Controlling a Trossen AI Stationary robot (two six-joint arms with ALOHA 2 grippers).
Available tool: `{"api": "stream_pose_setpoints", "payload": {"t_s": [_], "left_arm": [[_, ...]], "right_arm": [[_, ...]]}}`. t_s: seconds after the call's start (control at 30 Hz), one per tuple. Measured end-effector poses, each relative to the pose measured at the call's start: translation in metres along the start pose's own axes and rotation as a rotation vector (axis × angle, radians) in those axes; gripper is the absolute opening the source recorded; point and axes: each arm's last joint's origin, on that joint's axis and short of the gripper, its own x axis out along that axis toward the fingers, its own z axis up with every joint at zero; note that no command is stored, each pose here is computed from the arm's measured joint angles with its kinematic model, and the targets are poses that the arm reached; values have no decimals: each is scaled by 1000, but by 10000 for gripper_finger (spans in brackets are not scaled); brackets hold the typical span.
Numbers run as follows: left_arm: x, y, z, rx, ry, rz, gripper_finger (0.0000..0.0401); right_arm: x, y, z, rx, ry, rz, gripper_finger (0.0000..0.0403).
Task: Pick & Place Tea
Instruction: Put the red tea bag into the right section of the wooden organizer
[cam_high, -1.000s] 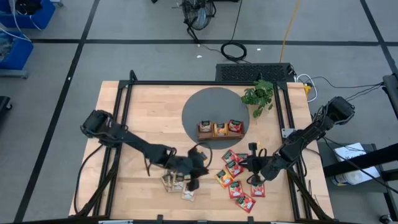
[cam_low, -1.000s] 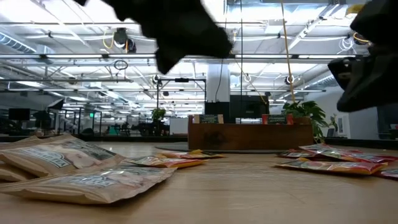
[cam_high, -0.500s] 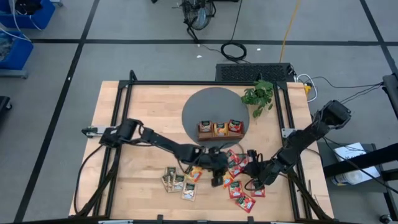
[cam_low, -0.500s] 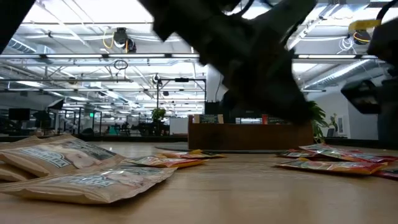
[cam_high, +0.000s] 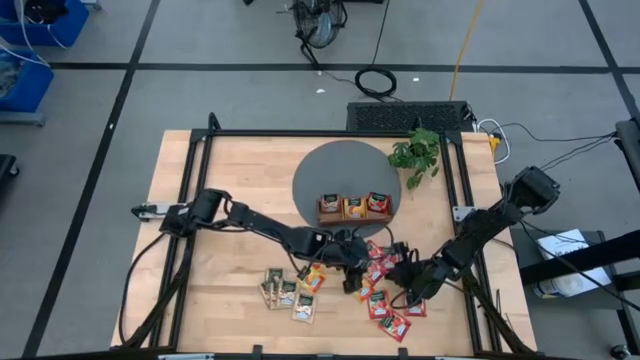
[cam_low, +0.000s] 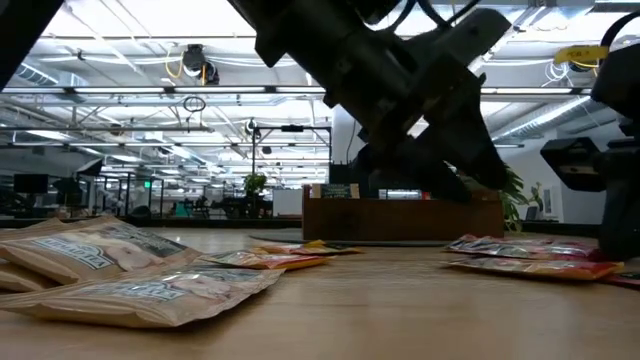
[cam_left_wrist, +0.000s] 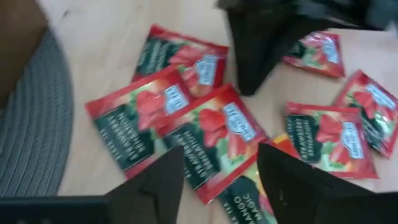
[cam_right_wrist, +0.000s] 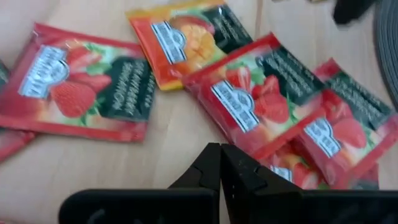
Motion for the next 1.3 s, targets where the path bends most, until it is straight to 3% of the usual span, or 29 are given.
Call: {"api": "stream_pose_setpoints", "payload": {"t_s": [0.3, 0.63, 0.87, 1.03, 1.3], "left_arm": [[-1, 2, -8, -53, 72, 52, 245], [-1, 2, -8, -81, 51, 86, 246], [-1, 2, -9, -87, 53, 98, 246], [-2, 7, -15, -124, 89, 185, 246], [0, 6, -18, -143, 97, 190, 246]], "right_arm": [[0, 2, 13, -20, -118, 30, 0], [18, -7, 3, 8, -34, -22, 0], [26, -11, 0, 50, 6, -15, 0], [27, -13, -3, 76, 47, 16, 0], [27, -13, -4, 74, 55, 19, 0]]}}
